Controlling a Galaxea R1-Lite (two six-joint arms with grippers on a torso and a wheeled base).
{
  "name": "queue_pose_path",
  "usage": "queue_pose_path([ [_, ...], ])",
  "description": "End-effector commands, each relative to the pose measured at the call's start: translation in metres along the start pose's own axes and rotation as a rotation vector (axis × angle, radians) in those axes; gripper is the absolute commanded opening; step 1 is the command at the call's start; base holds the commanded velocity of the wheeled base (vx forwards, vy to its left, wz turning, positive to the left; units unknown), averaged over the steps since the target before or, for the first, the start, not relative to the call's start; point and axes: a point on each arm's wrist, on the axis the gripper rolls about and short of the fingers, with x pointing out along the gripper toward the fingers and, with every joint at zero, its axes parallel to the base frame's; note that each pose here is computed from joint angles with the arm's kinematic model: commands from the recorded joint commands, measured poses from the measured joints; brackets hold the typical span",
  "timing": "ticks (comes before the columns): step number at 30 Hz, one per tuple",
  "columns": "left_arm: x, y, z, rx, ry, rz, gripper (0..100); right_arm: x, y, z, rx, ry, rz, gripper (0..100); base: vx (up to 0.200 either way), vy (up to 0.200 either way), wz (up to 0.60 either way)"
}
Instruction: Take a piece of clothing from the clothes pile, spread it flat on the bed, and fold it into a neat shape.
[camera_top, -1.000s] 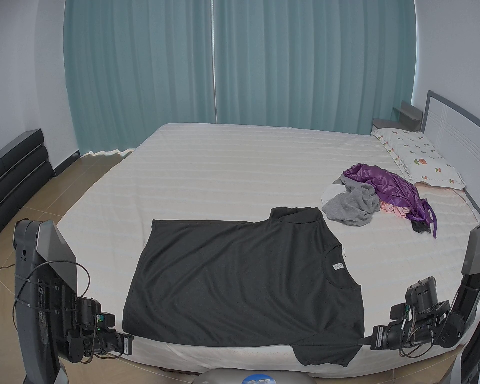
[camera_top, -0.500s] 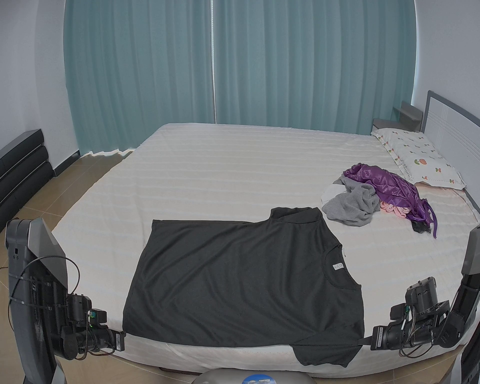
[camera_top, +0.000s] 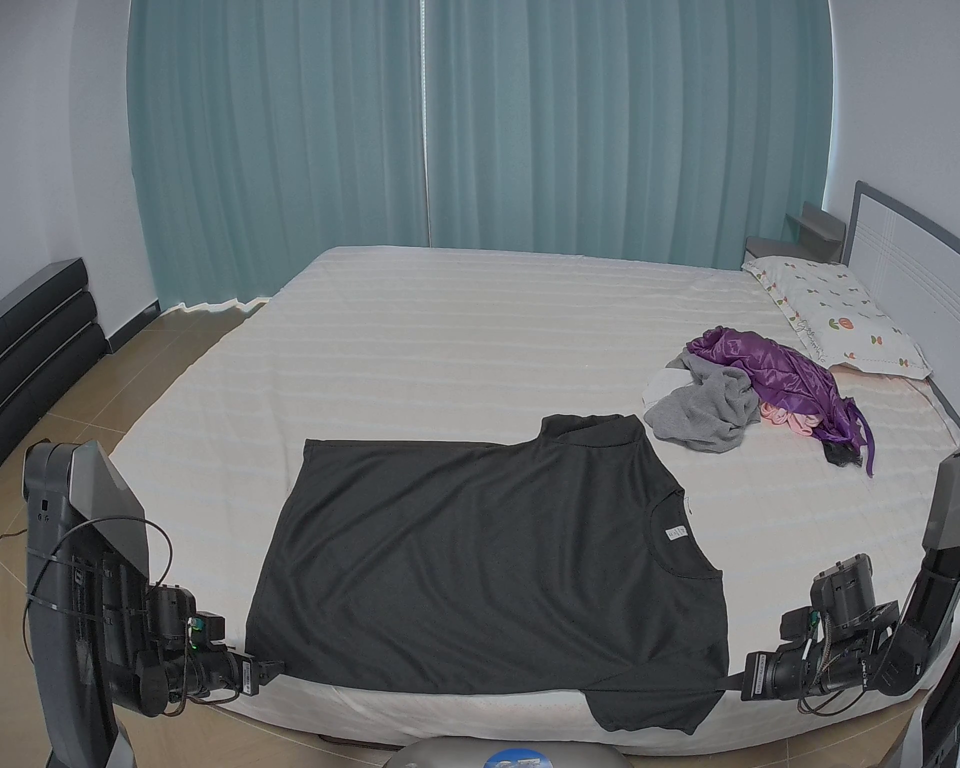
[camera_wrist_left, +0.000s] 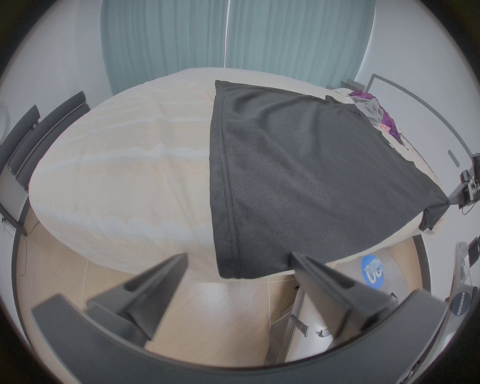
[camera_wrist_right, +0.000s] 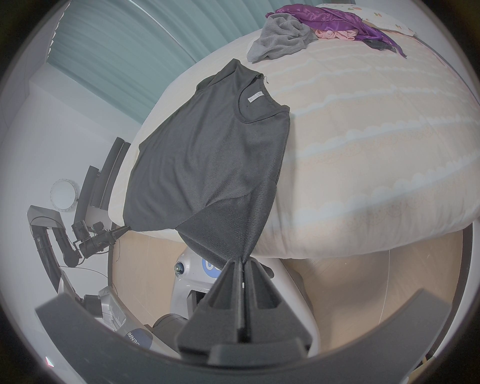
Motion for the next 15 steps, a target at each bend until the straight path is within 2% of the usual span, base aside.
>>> queue_pose_path([
  [1, 0.004, 0.001, 0.003, 0.006, -0.023, 0.001, 0, -0.002, -0.001, -0.005, 0.003, 0.017, -0.007, 0, 0.000, 0.000, 0.00],
  [15, -0.008, -0.001, -0.005, -0.011, 0.019, 0.003, 0, -0.001, -0.001, -0.005, 0.002, 0.020, -0.008, 0, 0.000, 0.000, 0.00],
])
